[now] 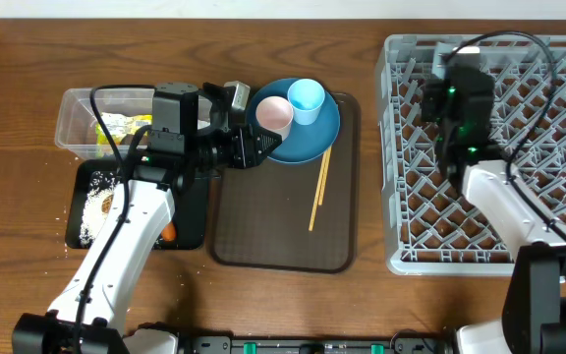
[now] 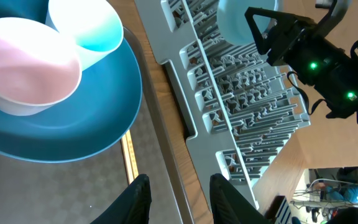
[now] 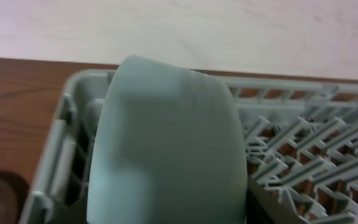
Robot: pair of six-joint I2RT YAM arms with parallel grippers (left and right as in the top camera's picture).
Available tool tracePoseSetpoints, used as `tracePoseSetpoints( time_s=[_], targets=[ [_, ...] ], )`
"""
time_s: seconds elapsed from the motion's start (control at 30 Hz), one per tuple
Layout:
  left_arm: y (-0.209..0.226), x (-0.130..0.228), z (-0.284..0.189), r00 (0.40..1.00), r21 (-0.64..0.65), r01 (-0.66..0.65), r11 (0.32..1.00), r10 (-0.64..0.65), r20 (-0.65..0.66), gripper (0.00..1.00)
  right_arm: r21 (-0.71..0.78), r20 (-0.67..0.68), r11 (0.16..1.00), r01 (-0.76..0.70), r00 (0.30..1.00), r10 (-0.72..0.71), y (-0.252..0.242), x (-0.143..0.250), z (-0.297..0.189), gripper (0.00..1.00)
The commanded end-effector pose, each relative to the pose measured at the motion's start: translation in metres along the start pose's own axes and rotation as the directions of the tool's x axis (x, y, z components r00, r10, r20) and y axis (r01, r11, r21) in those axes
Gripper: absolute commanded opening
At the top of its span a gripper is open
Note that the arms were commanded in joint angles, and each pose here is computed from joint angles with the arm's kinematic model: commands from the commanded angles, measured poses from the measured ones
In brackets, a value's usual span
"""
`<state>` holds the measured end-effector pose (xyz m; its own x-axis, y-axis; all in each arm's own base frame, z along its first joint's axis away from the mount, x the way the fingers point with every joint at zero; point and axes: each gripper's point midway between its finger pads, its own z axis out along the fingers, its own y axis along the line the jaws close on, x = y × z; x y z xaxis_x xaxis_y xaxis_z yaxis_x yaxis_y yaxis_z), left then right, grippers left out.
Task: Sort waste into correct bins and load items into the dishwasher rack
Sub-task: 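Open the right gripper and release the bowl in the rack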
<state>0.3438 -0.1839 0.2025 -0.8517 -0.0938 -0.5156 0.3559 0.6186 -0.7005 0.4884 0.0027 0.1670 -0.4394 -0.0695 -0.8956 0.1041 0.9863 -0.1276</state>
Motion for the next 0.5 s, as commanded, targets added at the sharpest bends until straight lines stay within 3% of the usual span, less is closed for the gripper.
tracePoseSetpoints(
  time_s=[0.0, 0.47],
  targets=[
    [-0.003, -0.007, -0.005, 0.999, -0.010, -0.038, 0.999, 0.038, 0.022, 0.32, -0.058, 0.014, 0.998, -0.033, 0.999, 0.034, -0.001, -0.007, -0.001, 0.26],
    [-0.003, -0.007, -0.005, 0.999, -0.010, -0.038, 0.999, 0.038, 0.022, 0.32, -0.126, -0.042, 0.992, -0.028, 0.999, 0.023, 0.011, 0.008, -0.001, 0.27]
  ],
)
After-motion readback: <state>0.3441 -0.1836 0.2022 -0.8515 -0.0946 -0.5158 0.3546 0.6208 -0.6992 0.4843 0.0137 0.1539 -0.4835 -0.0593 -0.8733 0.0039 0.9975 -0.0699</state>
